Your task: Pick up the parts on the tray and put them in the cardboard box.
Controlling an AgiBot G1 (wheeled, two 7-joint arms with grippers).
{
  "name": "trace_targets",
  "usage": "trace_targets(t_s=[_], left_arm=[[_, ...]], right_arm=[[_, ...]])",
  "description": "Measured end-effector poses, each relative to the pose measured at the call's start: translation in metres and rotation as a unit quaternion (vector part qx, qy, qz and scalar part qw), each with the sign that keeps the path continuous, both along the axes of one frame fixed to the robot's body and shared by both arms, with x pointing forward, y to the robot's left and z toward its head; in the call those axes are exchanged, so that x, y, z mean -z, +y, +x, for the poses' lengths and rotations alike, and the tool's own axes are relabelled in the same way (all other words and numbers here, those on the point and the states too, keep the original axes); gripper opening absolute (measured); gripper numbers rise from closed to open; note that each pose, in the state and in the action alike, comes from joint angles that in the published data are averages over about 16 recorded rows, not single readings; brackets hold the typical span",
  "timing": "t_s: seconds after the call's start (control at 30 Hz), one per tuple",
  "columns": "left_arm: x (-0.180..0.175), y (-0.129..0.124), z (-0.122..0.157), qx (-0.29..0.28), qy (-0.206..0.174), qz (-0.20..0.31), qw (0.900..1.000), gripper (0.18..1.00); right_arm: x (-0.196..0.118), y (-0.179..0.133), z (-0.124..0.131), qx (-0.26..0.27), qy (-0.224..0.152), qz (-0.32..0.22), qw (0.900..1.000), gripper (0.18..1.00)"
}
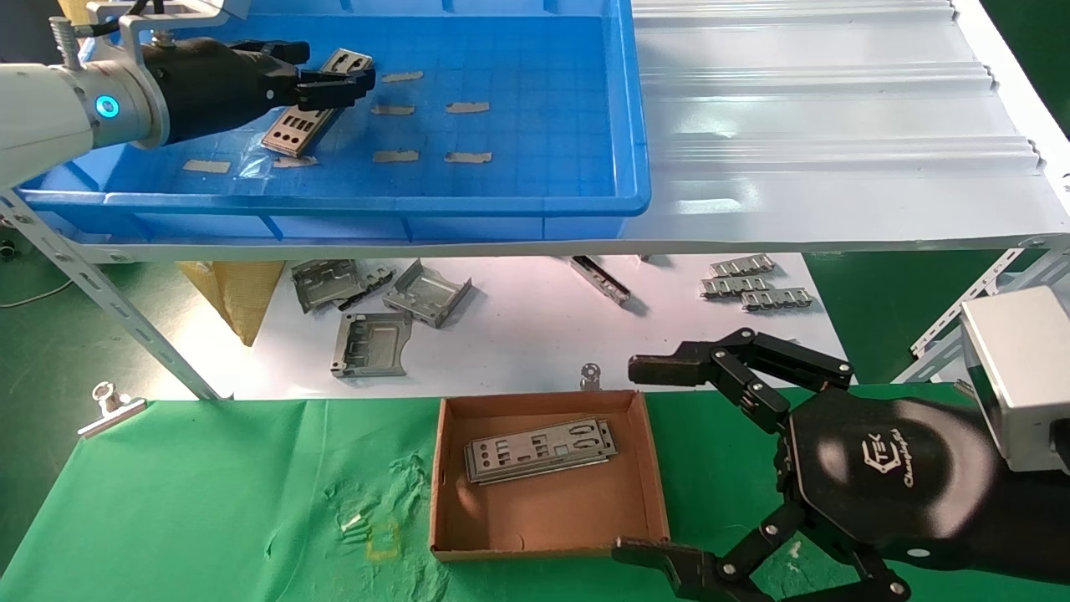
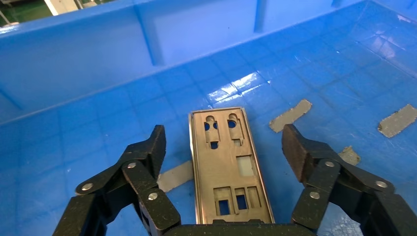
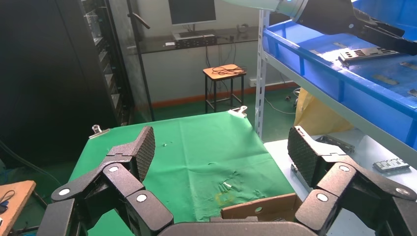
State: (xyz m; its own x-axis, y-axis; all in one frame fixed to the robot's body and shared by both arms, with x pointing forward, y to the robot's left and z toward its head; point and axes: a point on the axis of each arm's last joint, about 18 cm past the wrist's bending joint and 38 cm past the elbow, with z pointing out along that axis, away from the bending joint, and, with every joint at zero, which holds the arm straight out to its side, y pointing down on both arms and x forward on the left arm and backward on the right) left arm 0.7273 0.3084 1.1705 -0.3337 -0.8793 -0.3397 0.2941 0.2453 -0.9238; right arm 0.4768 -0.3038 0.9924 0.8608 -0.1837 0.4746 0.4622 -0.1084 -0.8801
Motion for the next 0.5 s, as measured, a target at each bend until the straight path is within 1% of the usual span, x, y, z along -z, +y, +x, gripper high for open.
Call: trace_targets(t_s=[0.17, 0.37, 0.5], left_arm=[[-0.0003, 0.0001, 0.0008, -0.004, -0.004, 0.004, 1.0, 0.849], [-0.0009, 0.0006, 0.0018, -0.009, -0.007, 0.006, 0.9999, 0.734], [-0.0012, 0.0008, 0.0023, -0.011, -0.008, 0.005, 0.9999, 0.63]], right_arm=[[0.0, 0.0, 0.0, 0.0, 0.0, 0.0, 1.0, 1.0], [0.0, 0.0, 0.0, 0.0, 0.0, 0.0, 1.0, 1.0], [0.0, 0.0, 0.0, 0.0, 0.0, 0.0, 1.0, 1.0]])
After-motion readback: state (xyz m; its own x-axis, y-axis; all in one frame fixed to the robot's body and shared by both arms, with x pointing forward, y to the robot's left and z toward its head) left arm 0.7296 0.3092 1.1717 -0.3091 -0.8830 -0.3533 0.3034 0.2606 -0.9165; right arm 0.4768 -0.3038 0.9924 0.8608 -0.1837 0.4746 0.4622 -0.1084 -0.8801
